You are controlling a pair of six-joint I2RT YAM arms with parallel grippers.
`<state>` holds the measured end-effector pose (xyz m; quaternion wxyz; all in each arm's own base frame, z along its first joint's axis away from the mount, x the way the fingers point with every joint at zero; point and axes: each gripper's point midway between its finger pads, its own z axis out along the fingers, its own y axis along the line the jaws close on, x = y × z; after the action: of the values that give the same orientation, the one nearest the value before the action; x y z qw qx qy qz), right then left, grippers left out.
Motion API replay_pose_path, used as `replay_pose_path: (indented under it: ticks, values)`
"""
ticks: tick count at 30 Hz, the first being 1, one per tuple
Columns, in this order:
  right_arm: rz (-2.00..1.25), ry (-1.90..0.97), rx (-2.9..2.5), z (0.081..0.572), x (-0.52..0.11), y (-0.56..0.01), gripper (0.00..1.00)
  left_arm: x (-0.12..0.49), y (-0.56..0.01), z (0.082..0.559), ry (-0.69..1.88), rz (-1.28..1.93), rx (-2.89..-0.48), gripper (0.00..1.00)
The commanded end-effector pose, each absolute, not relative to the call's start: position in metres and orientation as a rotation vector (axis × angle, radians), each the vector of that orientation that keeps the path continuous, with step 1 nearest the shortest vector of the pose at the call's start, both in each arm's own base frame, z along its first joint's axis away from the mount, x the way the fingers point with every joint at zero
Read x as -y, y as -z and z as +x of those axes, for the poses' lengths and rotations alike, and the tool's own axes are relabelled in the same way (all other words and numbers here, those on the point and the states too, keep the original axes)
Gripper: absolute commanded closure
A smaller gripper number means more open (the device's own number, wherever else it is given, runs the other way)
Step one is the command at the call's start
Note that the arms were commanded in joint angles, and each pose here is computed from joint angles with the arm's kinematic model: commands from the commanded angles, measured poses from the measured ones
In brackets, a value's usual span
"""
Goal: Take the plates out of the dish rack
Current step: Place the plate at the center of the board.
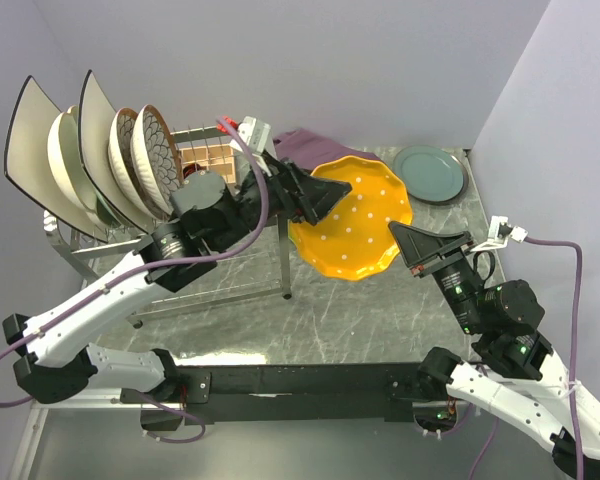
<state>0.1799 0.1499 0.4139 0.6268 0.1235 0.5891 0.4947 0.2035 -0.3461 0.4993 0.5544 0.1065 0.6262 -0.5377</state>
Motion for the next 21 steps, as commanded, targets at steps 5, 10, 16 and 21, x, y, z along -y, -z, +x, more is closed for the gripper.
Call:
replay_pose_path:
  ticks: [5, 10, 16, 21]
  values:
    - [0.51, -1.172, -1.104, 0.174, -0.097, -0.481, 1.0, 0.332, -0.549, 0.213, 1.187, 0.22, -1.362, 0.05]
    - [0.542, -1.142, -1.093, 0.174, -0.087, -0.483, 1.0, 0.316, -0.551, 0.233, 1.049, 0.149, -1.374, 0.01]
    - [0.596, -0.982, -1.101, 0.188, -0.071, -0.483, 1.0, 0.286, -0.551, 0.25, 0.864, 0.061, -1.399, 0.0]
    - [0.521, -0.76, -1.19, 0.216, -0.082, -0.485, 1.0, 0.259, -0.529, 0.251, 0.743, 0.041, -1.448, 0.01]
